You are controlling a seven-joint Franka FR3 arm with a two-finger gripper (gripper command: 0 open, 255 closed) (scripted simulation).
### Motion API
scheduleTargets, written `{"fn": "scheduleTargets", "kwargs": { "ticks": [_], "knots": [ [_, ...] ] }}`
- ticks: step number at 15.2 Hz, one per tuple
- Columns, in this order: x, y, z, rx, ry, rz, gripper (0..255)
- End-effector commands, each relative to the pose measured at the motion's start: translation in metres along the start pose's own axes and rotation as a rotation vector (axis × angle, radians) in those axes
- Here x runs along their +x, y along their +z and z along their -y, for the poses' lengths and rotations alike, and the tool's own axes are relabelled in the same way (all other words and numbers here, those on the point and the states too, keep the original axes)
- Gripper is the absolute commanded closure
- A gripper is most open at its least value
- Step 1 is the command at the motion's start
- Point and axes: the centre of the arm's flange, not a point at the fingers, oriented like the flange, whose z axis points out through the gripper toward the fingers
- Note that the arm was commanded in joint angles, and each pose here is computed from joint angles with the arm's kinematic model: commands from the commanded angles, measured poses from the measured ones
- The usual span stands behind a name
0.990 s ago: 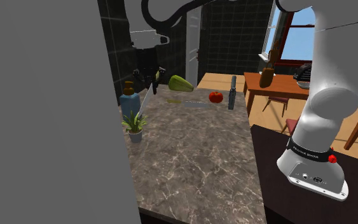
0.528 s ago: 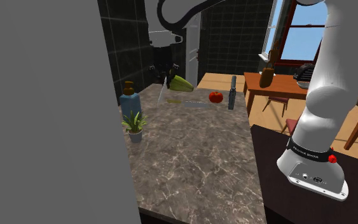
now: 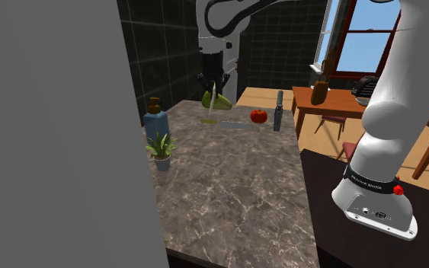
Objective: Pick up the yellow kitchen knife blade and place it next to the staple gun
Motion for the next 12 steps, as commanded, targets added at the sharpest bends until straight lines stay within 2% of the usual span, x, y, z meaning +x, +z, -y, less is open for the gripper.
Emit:
{"fn": "scheduleTargets", "kwargs": {
  "ticks": [1, 12],
  "knots": [
    [0.021, -0.001, -0.016, 0.000, -0.001, 0.000, 255],
    [0.148, 0.009, -0.087, 0.000, -0.001, 0.000, 255]
  ]
}}
